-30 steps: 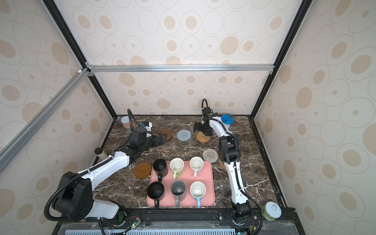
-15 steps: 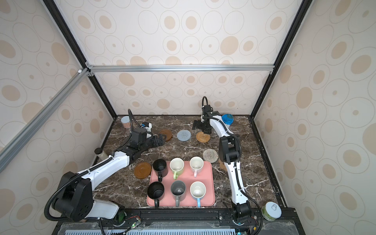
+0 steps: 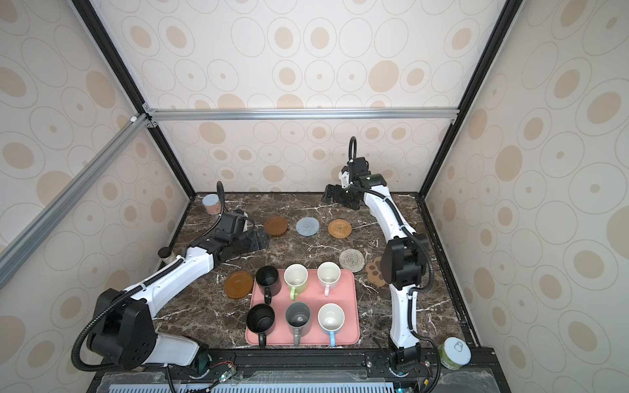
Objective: Place cups on coasters
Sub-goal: Move the coaster to the center of the table.
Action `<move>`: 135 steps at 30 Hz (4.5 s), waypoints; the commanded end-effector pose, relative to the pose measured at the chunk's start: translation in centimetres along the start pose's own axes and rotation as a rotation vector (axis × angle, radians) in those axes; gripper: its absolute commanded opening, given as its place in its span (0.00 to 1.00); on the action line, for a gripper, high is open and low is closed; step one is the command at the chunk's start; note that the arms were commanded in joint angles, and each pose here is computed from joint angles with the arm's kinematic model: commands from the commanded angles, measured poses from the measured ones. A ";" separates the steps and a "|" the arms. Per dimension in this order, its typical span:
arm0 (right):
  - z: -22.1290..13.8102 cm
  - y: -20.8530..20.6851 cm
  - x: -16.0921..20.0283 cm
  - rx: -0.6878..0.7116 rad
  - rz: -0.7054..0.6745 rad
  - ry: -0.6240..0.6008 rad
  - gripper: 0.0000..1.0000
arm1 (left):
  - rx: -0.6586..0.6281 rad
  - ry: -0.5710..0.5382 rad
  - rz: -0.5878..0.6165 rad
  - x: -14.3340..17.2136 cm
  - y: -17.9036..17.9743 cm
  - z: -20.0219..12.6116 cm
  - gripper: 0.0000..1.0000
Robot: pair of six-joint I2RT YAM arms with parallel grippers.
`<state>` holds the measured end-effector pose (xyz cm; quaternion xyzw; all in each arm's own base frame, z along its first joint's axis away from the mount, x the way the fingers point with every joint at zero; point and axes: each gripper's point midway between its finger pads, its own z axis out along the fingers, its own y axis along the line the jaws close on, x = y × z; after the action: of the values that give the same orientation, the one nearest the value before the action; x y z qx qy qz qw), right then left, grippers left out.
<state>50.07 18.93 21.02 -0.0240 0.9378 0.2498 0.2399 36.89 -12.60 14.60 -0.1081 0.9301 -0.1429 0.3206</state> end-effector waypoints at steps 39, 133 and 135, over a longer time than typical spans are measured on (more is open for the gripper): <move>-4.1 -4.4 9.3 0.071 0.051 0.103 1.00 | -0.049 0.211 -0.562 10.5 8.7 5.2 1.00; -6.6 -6.4 10.8 0.116 0.104 0.056 1.00 | 0.062 0.428 -0.138 10.5 -3.9 12.7 1.00; -6.5 -6.5 10.9 0.117 0.106 0.059 1.00 | 0.084 0.423 -0.136 10.2 -4.4 12.8 1.00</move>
<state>39.27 11.57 17.68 0.0325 0.9565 0.2118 0.1981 40.69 -23.55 4.88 -0.1099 0.9378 -0.2697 0.1888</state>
